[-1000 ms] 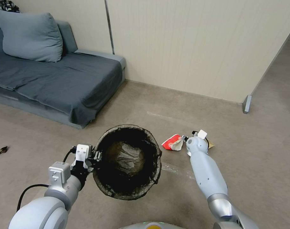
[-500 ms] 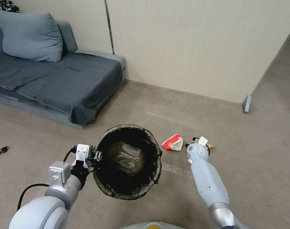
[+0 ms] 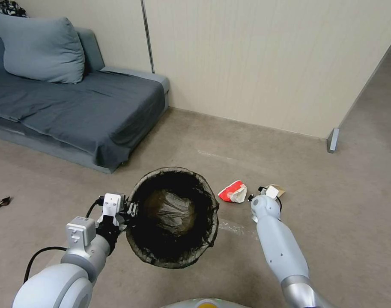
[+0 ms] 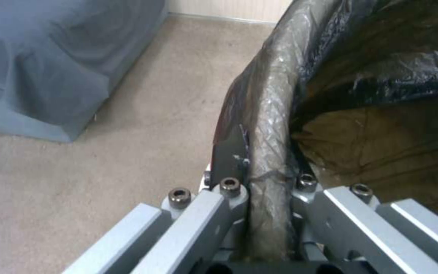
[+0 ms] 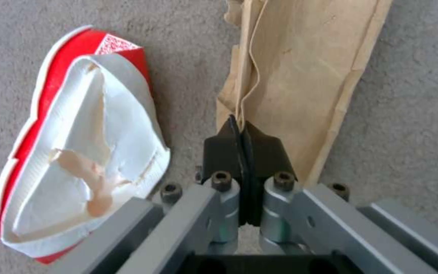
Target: Pick up the trash bin, then pick up the garbage from the floor and place it into the trash bin.
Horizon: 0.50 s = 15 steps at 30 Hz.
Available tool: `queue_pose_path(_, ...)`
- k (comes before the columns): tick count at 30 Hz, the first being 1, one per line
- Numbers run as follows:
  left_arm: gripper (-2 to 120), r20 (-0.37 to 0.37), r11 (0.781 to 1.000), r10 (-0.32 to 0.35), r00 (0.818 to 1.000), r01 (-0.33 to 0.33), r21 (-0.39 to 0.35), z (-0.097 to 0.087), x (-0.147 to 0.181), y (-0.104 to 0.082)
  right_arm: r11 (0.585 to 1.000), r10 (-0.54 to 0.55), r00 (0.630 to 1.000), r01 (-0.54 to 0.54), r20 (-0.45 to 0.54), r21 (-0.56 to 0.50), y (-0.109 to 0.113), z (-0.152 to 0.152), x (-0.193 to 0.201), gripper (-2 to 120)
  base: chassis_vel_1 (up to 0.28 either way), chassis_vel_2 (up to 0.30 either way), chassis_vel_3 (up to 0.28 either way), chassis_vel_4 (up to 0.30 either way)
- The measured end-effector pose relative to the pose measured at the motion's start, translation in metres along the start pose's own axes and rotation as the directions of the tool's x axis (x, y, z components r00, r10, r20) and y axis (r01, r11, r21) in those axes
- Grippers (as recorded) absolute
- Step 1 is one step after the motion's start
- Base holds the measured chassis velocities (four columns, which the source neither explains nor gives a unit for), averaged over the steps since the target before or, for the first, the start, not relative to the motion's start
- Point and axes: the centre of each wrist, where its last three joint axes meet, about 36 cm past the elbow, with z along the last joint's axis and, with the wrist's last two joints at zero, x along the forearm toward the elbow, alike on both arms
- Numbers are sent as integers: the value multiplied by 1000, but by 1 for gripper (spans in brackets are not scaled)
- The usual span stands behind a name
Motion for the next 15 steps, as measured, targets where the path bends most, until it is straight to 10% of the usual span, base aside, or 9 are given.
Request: queue_pose_path(15, 1, -38, 999, 35, 999, -36, -12, 5, 12, -7, 1000, 12, 998, -13, 55, 19, -30, 3, 15, 0, 0, 0, 0, 0)
